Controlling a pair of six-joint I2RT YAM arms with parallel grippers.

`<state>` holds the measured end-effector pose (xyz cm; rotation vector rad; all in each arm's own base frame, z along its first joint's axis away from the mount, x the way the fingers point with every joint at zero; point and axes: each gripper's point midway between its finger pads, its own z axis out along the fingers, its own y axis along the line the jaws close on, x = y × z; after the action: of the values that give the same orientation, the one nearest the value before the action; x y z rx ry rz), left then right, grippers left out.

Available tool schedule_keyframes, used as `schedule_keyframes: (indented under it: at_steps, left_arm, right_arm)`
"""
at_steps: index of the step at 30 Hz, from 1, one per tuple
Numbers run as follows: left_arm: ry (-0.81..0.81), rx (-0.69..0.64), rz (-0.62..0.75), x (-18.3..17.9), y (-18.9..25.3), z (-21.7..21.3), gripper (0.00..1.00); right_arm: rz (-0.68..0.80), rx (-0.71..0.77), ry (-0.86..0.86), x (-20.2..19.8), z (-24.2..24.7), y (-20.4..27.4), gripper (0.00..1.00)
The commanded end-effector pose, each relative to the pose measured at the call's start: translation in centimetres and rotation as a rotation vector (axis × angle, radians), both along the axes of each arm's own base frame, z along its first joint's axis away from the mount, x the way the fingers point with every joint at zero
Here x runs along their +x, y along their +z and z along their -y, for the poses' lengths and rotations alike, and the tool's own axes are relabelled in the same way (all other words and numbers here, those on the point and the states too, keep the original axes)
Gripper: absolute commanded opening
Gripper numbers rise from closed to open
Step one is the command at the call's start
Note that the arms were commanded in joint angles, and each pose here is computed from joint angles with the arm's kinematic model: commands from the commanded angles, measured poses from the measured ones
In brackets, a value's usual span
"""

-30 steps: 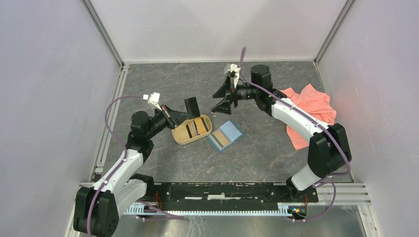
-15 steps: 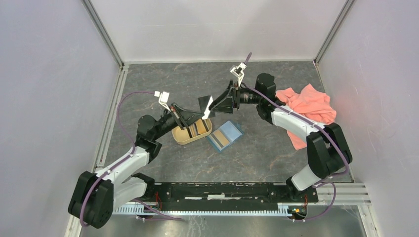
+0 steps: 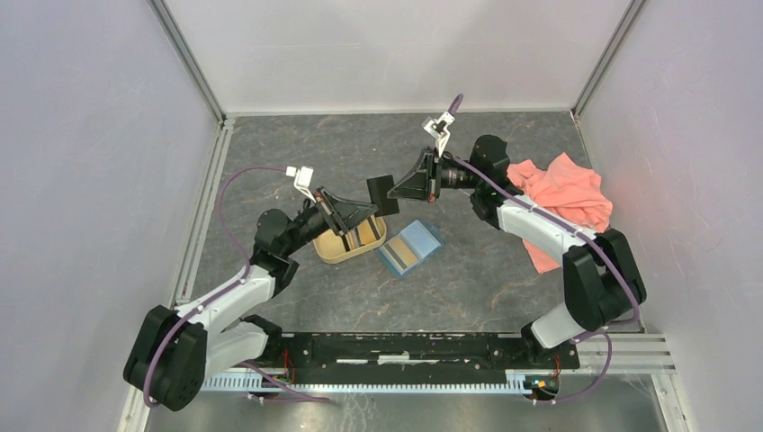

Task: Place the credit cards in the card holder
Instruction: Pick up the credit card from the storage box, then insert the credit card into the card holder.

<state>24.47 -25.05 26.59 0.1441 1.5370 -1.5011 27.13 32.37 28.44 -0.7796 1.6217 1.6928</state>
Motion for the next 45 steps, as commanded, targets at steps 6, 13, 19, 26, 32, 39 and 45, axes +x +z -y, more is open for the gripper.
schedule_keyframes:
  at_steps: [6, 13, 19, 26, 32, 39, 45]
  left_arm:
    - [0.296, 0.244, -0.074, 2.3, -3.4, -4.1, 0.86]
    - [0.212, 0.114, -0.276, -0.1, -8.3, -3.4, 0.97]
    - [0.131, 0.136, -0.425, -1.8, -12.4, -1.0, 0.84]
    - [0.181, 0.293, -0.505, -2.0, -16.9, 0.0, 0.66]
    - [0.185, 0.372, -0.590, -1.9, -20.7, 0.6, 0.52]
    - [0.217, 0.427, -0.656, -1.1, -22.9, 0.8, 0.45]
    - [0.300, 0.487, -0.701, -0.3, -24.5, -0.2, 0.42]
  right_arm:
    - [0.378, -0.294, 0.044, -0.8, 5.3, -7.2, 0.00]
    - [0.202, -0.491, 0.053, -1.6, 8.6, -15.3, 0.00]
    - [-0.008, -0.506, -0.037, -0.5, 8.4, -19.1, 0.00]
    - [-0.155, -0.494, -0.045, 0.5, 7.7, -21.3, 0.00]
    - [-0.210, -0.475, -0.074, 1.6, 7.7, -21.4, 0.00]
    - [-0.225, -0.459, -0.080, 2.4, 7.6, -21.3, 0.00]
    - [-0.248, -0.465, -0.076, 2.4, 7.5, -22.0, 0.00]
